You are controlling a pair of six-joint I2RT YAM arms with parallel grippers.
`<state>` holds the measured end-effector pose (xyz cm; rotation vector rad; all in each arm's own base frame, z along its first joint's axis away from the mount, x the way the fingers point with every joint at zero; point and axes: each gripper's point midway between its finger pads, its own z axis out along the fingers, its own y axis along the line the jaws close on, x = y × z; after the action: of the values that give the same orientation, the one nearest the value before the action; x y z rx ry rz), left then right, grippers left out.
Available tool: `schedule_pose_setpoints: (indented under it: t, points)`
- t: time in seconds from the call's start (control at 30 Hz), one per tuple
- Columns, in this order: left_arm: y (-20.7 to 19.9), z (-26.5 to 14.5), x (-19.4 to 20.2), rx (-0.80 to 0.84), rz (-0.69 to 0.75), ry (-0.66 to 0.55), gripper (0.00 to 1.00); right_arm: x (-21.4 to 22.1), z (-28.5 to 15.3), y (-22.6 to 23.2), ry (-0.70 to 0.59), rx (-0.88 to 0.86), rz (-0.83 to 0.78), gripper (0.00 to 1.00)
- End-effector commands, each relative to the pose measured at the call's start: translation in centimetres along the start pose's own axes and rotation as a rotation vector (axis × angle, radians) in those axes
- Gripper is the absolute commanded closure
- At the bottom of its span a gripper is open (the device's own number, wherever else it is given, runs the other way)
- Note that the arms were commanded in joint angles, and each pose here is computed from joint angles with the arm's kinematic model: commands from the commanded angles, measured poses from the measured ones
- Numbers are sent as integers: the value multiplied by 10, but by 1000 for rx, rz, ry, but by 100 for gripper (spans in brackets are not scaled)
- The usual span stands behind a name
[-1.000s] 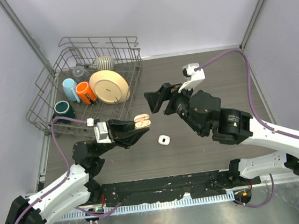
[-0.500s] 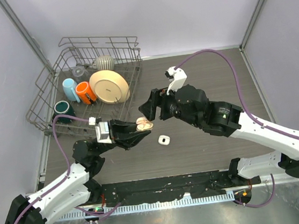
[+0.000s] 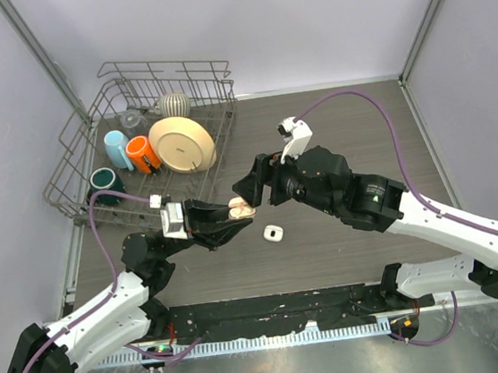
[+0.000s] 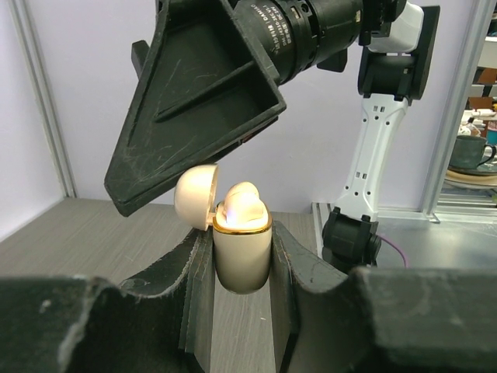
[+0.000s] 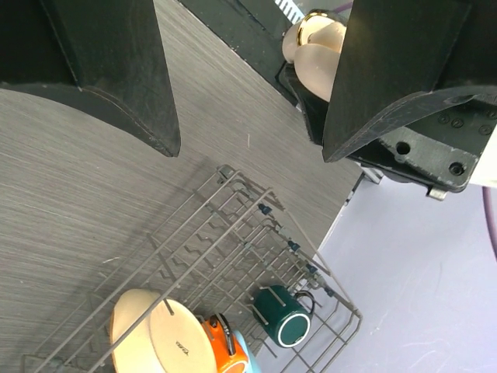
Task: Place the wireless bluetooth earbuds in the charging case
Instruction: Close the charging case.
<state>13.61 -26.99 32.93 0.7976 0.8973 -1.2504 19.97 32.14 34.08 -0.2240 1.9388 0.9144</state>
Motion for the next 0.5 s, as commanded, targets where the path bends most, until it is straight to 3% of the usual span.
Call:
schedule_pose_setpoints:
  t: [0.0, 0.47]
  points:
    - [2, 7, -28, -16, 47, -80, 100, -5, -10, 19, -18, -113, 6, 21]
    - [8, 7, -27, -41, 54, -80, 100, 9, -10, 22, 28, -153, -1, 21]
